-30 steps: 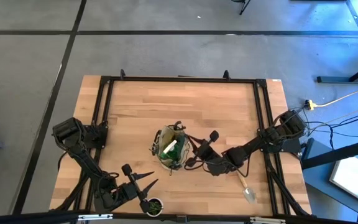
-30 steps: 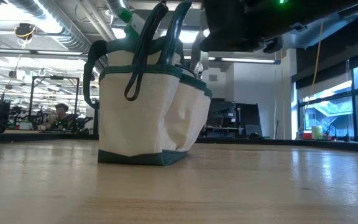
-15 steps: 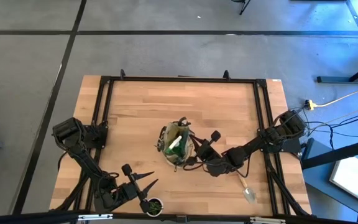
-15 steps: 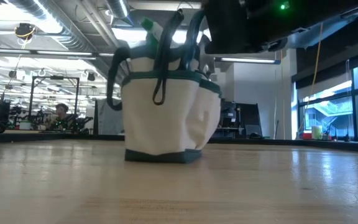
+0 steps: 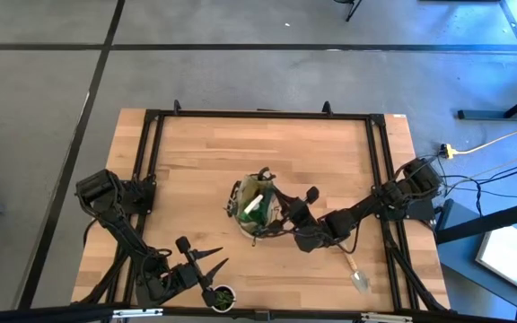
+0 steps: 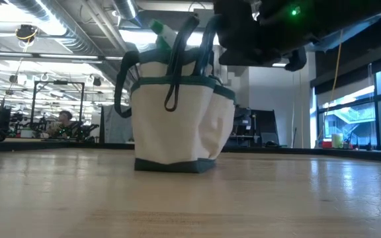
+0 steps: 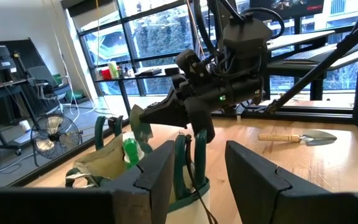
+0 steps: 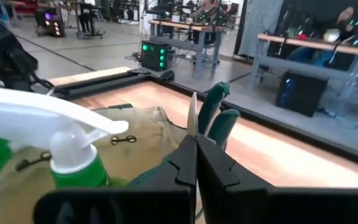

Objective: Pick & Place Garden tools in Gardening bag
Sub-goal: Put the left brown trowel into the side pocket of the green gardening bag

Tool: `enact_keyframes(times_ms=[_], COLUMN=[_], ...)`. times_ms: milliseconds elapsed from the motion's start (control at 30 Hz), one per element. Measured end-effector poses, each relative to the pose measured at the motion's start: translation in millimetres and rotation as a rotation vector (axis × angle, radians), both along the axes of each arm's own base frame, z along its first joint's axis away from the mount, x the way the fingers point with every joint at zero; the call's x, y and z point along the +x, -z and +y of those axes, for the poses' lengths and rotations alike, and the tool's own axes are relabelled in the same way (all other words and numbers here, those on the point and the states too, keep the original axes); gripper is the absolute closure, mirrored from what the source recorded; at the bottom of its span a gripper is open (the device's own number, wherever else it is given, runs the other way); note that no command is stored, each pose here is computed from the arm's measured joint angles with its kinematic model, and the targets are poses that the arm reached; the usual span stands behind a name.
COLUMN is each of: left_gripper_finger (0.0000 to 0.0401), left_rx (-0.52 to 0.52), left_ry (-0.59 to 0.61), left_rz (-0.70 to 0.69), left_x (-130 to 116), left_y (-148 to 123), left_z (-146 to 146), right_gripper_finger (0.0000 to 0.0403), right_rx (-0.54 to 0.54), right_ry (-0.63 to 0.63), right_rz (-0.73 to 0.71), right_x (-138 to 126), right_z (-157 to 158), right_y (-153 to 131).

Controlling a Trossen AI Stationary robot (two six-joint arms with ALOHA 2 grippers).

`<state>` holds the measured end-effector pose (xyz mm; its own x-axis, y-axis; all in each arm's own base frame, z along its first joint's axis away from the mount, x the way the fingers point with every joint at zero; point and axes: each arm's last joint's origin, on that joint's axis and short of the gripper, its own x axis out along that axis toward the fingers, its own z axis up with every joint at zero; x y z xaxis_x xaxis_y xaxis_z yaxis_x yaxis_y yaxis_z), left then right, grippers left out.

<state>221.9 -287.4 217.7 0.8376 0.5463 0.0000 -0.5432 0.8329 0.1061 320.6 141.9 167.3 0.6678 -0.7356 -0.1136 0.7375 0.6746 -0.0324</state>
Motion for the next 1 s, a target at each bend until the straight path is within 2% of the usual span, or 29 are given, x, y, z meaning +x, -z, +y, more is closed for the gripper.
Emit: enact_keyframes(times_ms=[167,267,433,600,767,1000], left_gripper_finger=[0.0262,0.0262,0.0262,0.0262,0.0262,0.0262], left_rx=[0.000,0.000,0.000,-0.001,-0.006,-0.006], left_ry=[0.000,0.000,0.000,0.000,0.000,0.000], left_rz=[0.000,0.000,0.000,0.000,-0.004,-0.004], left_x=[0.0,0.0,0.0,0.0,0.0,0.0], left_y=[0.0,0.0,0.0,0.0,0.0,0.0], left_z=[0.0,0.0,0.0,0.0,0.0,0.0], right_gripper_finger=[0.0400,0.0401,0.0401,0.0401,0.0401,0.0401], right_rx=[0.053,0.050,0.020,0.061,0.044,0.103], right_ry=[-0.016,-0.011,-0.017,-0.065,-0.046,-0.011], right_rz=[-0.043,-0.043,0.021,0.061,0.086,0.033], right_x=[2.2,3.5,4.8,8.9,7.6,6.4], right_z=[1.4,2.4,2.0,-6.2,-8.0,-10.6], right_y=[-2.1,-4.4,-3.8,0.2,2.4,4.9])
